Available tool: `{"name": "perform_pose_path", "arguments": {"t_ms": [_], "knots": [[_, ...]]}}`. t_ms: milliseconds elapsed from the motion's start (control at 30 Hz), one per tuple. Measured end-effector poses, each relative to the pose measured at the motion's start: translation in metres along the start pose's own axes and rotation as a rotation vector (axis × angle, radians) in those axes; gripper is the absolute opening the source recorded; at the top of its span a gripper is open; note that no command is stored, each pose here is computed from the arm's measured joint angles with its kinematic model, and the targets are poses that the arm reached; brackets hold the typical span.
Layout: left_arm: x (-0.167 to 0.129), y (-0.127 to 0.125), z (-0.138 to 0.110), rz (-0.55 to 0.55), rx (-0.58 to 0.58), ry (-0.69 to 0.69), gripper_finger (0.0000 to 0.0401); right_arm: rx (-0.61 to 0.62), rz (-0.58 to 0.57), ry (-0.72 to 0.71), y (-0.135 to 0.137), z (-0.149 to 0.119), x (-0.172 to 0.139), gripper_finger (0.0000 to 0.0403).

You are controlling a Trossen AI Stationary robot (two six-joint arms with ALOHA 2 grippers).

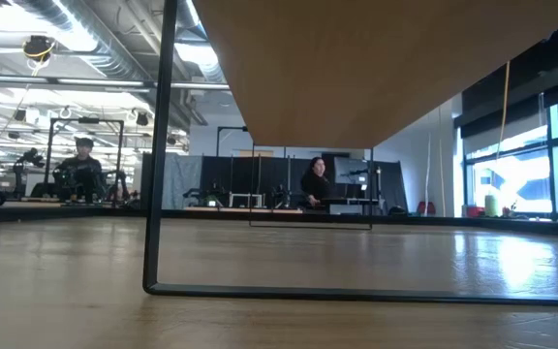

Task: Pick & Place candle stick holders
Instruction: Put the red brown scented candle on the shelf

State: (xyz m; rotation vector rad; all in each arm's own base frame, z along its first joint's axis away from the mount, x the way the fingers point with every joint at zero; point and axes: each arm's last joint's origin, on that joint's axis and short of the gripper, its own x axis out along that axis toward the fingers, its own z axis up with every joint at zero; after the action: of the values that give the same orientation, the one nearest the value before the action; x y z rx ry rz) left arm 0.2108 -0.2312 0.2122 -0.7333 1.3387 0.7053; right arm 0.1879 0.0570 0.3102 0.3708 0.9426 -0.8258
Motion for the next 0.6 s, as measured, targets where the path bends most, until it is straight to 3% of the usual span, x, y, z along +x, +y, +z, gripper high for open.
{"name": "perform_pose_path", "arguments": {"t_ms": [167, 333, 467, 600], "knots": [[0.001, -0.001, 0.006, 0.009, 0.044, 0.033, 0.0142, -0.001, 0.002, 0.003, 0.000, 0.000, 0.000, 0.0009], [0.001, 0.000, 0.008, 0.025, 0.089, 0.065, 0.0202, -0.001, 0.002, 0.003, 0.000, 0.000, 0.000, 0.0009], [0.002, 0.007, 0.005, 0.114, 0.016, 0.103, 0.0255, -0.001, 0.002, 0.002, 0.000, 0.000, 0.000, 0.0009], [0.001, 0.007, -0.003, 0.086, -0.029, 0.045, 0.0282, 0.000, 0.003, 0.002, 0.000, 0.000, 0.000, 0.0009]]}}
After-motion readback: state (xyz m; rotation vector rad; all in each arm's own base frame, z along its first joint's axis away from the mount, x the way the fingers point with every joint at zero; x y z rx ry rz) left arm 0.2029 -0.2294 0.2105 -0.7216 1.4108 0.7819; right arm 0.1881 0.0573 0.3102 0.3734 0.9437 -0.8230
